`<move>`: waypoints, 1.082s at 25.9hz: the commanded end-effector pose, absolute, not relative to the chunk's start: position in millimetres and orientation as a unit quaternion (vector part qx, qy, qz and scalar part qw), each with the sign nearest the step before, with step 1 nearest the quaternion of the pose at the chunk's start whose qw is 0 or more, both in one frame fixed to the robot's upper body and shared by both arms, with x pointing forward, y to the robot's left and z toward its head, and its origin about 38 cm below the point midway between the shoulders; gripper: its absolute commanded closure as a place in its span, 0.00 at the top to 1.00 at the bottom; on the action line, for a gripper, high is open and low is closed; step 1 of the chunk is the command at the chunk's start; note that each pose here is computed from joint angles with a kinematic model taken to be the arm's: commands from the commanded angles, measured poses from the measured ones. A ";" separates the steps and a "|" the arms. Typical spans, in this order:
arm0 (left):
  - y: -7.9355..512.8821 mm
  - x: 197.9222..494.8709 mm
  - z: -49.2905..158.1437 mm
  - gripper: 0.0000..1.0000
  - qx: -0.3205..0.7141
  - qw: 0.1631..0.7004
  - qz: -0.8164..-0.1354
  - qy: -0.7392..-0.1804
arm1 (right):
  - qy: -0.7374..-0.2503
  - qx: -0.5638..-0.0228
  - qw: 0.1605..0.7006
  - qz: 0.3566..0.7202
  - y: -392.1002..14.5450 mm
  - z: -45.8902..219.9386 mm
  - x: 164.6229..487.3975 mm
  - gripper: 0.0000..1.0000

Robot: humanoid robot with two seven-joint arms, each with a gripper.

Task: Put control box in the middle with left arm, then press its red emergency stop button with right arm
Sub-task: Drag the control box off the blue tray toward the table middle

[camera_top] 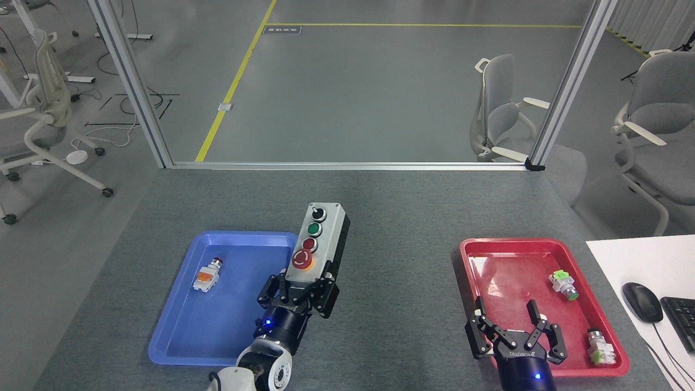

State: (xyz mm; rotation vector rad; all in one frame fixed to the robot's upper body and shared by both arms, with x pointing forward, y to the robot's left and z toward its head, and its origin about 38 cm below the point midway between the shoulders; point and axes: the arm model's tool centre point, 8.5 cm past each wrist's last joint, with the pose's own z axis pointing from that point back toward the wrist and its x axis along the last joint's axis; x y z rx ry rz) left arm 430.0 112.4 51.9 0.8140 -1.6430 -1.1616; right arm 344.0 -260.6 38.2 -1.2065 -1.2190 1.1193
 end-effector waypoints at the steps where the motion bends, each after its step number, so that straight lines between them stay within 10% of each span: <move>1: 61.7 431.2 41.0 0.00 0.311 0.452 -0.518 -0.656 | -0.508 -0.505 0.519 0.467 -260.7 39.5 345.0 0.99; 23: 0.5 413.5 -12.8 0.00 0.290 0.375 -0.669 -0.573 | -0.512 -0.499 0.529 0.456 -241.5 39.7 349.6 0.98; 28: 1.0 413.0 -13.9 0.21 0.290 0.376 -0.670 -0.572 | -0.519 -0.498 0.528 0.452 -235.2 43.7 354.7 0.98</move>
